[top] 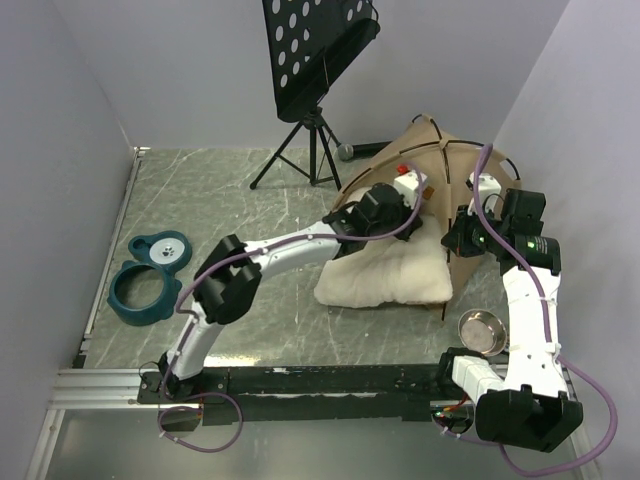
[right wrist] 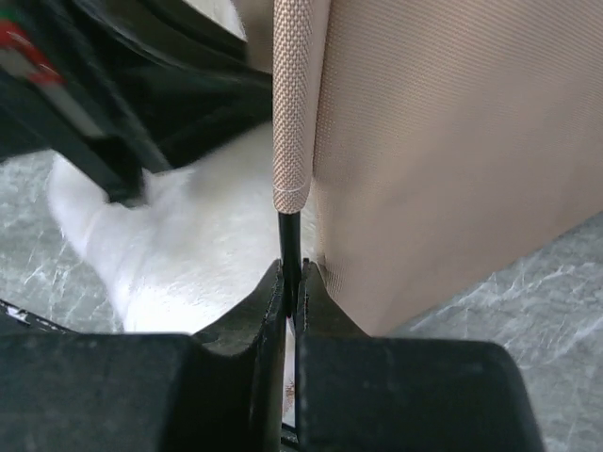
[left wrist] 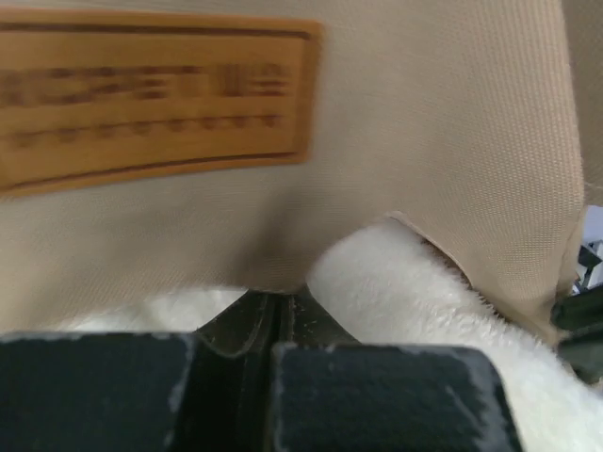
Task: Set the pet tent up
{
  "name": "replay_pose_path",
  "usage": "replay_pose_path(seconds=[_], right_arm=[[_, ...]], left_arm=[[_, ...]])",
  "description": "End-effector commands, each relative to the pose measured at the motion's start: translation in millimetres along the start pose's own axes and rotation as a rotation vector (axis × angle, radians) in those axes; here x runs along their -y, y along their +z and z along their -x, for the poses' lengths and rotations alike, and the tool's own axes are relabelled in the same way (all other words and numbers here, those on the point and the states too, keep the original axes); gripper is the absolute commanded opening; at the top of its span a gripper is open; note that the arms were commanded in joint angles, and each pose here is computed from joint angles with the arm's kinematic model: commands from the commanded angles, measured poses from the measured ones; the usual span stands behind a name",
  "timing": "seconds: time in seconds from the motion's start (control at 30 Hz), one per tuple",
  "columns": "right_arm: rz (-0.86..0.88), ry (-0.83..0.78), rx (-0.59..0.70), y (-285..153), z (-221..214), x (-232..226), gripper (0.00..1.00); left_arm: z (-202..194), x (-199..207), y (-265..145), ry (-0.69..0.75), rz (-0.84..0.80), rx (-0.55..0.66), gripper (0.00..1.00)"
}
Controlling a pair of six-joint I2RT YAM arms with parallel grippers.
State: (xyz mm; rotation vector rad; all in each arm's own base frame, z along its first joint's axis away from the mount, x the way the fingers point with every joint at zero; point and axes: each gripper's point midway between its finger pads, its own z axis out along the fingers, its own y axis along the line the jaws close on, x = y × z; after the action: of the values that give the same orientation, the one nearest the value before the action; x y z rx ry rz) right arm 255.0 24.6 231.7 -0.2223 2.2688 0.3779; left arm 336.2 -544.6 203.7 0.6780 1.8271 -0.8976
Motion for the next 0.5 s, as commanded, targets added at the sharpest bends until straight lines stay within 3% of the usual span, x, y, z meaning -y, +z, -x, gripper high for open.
replay_pose_path(seconds=[0.0,0.17,0.33,0.47], right_arm=[[0.012,0.024,-0.042,-0.2,-7.4,-2.4,0.00],[-0.015,0.000,-0.041,-1.8,-6.1,2.7,0.00],[-0.007,0.002,-0.047,1.2,-10.7,2.3,0.00],[-0.006,-0.004,-0.031,1.2,-9.3,1.7,0.00]], left_arm=[[-1.1,36.3,23.3,0.077,-0.132,0.035,0.02],[12.2,54.9,-17.9,0.143,-0.226,0.014,0.57],[36.1,59.7,-105.5,0.202,-0.236,0.028,0.80],[29.5,23.2,-160.8,0.086,-0.103,-0.003,0.87]])
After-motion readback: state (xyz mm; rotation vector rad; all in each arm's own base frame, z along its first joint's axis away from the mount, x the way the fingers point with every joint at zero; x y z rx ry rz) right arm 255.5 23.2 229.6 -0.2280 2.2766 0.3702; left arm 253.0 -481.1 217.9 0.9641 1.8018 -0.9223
